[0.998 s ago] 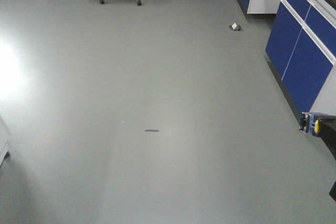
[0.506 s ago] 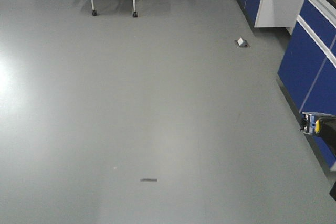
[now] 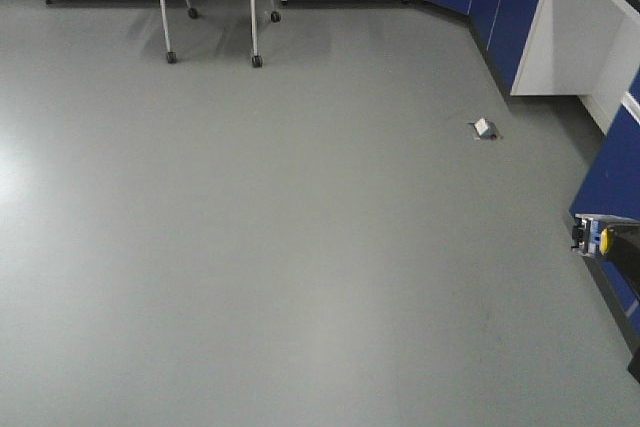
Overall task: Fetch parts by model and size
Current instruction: 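Drive the base to the bench with the red tray, holding both buttons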
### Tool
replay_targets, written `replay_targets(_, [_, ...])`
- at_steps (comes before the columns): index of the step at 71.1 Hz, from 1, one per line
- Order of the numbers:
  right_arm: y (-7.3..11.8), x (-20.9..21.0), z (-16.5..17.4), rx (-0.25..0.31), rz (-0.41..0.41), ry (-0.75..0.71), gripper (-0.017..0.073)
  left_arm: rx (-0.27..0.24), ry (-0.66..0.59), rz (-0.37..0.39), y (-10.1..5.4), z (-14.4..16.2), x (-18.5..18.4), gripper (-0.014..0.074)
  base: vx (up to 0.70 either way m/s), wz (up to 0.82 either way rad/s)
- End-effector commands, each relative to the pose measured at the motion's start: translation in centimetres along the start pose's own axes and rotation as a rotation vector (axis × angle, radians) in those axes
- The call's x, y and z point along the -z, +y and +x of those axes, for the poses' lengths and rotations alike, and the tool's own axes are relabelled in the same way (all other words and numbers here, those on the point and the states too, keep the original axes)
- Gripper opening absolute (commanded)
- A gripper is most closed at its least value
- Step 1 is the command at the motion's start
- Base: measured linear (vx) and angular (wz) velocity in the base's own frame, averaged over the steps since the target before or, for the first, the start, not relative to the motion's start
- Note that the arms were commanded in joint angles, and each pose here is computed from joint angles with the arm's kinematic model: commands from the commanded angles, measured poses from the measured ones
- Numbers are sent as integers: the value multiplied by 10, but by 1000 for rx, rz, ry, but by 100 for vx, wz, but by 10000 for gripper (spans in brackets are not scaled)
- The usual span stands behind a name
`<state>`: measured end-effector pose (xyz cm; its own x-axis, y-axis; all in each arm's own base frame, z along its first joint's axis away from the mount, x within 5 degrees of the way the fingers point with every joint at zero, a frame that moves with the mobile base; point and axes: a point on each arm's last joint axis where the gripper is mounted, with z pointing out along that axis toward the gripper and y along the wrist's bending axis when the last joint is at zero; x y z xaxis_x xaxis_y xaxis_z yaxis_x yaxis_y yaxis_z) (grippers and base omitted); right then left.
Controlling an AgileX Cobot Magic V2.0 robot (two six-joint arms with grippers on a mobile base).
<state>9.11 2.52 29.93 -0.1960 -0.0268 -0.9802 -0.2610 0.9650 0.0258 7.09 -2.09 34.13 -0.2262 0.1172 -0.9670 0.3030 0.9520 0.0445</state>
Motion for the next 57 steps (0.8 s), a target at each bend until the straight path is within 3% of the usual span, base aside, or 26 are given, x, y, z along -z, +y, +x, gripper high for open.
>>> replay_targets(1, [0, 3, -18, 5, 0, -115, -10, 2, -99, 10, 0, -15, 3, -6, 71, 0])
replay_targets(57, [0, 3, -18, 5, 0, -114, -10, 2, -98, 10, 0, -15, 3, -6, 69, -3])
